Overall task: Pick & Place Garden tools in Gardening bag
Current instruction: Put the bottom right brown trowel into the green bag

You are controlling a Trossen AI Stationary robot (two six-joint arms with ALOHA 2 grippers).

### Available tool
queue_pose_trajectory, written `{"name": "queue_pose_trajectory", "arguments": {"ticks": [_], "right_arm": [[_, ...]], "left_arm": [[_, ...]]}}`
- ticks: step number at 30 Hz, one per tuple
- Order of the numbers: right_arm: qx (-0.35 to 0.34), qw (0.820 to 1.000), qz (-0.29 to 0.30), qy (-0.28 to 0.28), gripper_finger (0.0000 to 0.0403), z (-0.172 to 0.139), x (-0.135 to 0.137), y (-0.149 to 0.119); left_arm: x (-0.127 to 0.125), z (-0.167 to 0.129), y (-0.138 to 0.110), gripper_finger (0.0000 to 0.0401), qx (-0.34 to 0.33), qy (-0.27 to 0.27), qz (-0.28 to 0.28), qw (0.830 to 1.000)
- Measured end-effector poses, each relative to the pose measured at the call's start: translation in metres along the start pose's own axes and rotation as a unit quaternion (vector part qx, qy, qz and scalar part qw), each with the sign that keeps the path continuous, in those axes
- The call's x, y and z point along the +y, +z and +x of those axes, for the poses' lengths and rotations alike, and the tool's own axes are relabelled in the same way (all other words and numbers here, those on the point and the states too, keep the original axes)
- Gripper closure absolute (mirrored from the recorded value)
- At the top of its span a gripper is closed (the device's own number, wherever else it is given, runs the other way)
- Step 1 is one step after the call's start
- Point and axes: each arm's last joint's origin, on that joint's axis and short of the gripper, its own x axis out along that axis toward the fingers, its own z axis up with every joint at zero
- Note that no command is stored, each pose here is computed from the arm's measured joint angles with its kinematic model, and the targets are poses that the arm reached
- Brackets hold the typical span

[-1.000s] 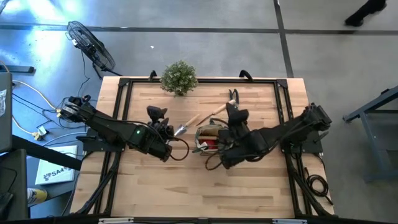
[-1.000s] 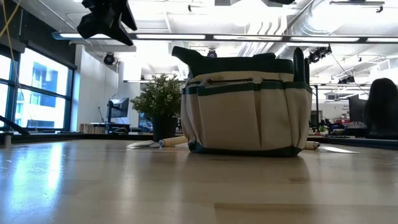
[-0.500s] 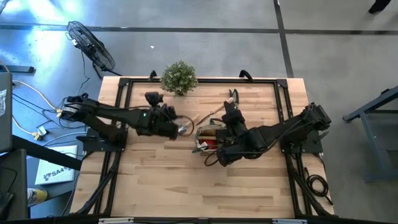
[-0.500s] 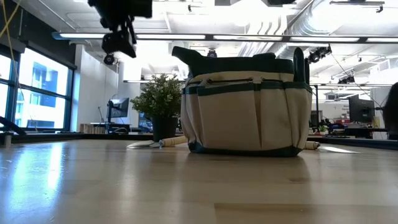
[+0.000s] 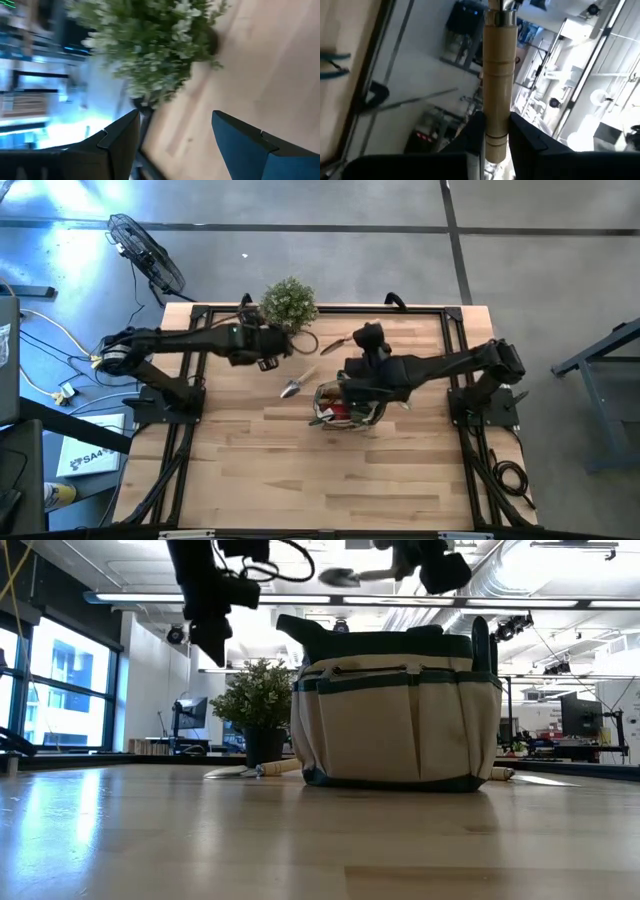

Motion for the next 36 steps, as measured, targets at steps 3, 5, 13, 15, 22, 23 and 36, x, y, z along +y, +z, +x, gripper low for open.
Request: {"name": "queue_pose_trajectory", "arguments": {"ticks": [3, 5, 13, 15, 22, 23, 36], "right_arm": [[0.009, 1.000, -0.024, 0.003, 0.0358, 0.005, 0.005, 0.005], [0.010, 0.999, -0.042, 0.005, 0.0358, 0.006, 0.009, 0.011], [0.007, 0.992, -0.098, 0.084, 0.0358, 0.011, 0.032, 0.022], [0.019, 0.988, -0.108, 0.108, 0.0358, 0.013, 0.038, 0.020], [0.012, 0.979, -0.145, 0.140, 0.0358, 0.014, 0.046, 0.025], [0.010, 0.979, -0.145, 0.145, 0.0358, 0.014, 0.047, 0.026], [0.018, 0.984, -0.128, 0.122, 0.0358, 0.013, 0.046, 0.027]], "left_arm": [[0.009, 0.012, 0.002, 0.0162, 0.008, -0.051, -0.016, 0.999], [0.015, 0.020, 0.001, 0.0162, 0.015, -0.083, -0.031, 0.996], [0.032, 0.057, -0.008, 0.0162, 0.023, -0.153, -0.065, 0.986], [0.032, 0.069, -0.012, 0.0162, 0.014, -0.172, -0.071, 0.982], [0.023, 0.101, -0.027, 0.0162, -0.028, -0.255, -0.105, 0.961], [0.021, 0.102, -0.028, 0.0162, -0.034, -0.272, -0.108, 0.956], [-0.023, 0.107, 0.002, 0.0162, -0.187, -0.339, -0.217, 0.896]]}}
